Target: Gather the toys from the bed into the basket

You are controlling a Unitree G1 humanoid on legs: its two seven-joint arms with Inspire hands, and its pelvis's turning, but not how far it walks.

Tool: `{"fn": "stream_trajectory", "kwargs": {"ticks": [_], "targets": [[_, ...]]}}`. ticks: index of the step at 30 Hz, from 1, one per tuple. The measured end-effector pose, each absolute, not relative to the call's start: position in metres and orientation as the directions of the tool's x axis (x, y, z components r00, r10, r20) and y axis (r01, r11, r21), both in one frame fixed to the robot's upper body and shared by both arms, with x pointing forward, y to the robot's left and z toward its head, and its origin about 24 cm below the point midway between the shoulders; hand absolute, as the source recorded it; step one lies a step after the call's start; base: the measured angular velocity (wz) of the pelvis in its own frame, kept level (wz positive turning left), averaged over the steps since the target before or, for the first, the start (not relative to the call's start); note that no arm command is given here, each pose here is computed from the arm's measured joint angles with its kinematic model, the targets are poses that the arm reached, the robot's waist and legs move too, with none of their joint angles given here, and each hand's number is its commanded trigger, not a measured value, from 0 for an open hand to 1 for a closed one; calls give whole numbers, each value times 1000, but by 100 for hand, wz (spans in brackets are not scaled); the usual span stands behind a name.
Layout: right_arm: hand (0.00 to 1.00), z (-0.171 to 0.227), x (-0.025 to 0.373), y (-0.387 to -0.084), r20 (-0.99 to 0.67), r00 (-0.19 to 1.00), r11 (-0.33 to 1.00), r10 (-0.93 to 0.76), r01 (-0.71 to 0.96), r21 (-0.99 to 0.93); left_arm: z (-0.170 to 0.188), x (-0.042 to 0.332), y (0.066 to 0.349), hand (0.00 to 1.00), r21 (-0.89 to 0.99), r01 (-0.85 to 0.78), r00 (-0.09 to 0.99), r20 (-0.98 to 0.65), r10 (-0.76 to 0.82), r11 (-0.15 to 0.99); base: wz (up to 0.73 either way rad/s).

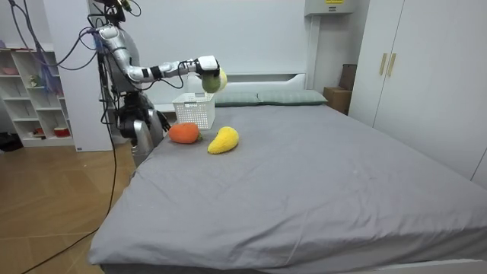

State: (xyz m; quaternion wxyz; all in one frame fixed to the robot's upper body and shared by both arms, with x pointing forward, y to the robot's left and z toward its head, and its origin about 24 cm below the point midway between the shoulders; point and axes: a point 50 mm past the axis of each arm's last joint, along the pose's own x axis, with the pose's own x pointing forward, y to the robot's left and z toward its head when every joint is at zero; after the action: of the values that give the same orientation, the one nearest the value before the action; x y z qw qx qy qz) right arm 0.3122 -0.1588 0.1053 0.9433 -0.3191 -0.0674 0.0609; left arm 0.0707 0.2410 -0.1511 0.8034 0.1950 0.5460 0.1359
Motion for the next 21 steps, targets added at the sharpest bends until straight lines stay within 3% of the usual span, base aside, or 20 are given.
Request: {"fn": "stream_trajectory", "kwargs": {"ticks": [4,7,18,21], "targets": [[96,113,320,-155,100,980,786,174,-77,-614,-150,73,241,0,461,-9,376,-820,431,887,33],[80,107,320,-147,72,976,762,205,-113,-638,-151,70,241,0,466,-10,368,-821,436,885,18],[75,97,333,-125,-13,962,698,273,-207,-686,-150,72,242,0,457,-17,371,-823,430,889,29],[53,93,336,-119,-40,958,685,285,-233,-690,-150,74,243,0,461,-8,373,-822,430,888,36]]}}
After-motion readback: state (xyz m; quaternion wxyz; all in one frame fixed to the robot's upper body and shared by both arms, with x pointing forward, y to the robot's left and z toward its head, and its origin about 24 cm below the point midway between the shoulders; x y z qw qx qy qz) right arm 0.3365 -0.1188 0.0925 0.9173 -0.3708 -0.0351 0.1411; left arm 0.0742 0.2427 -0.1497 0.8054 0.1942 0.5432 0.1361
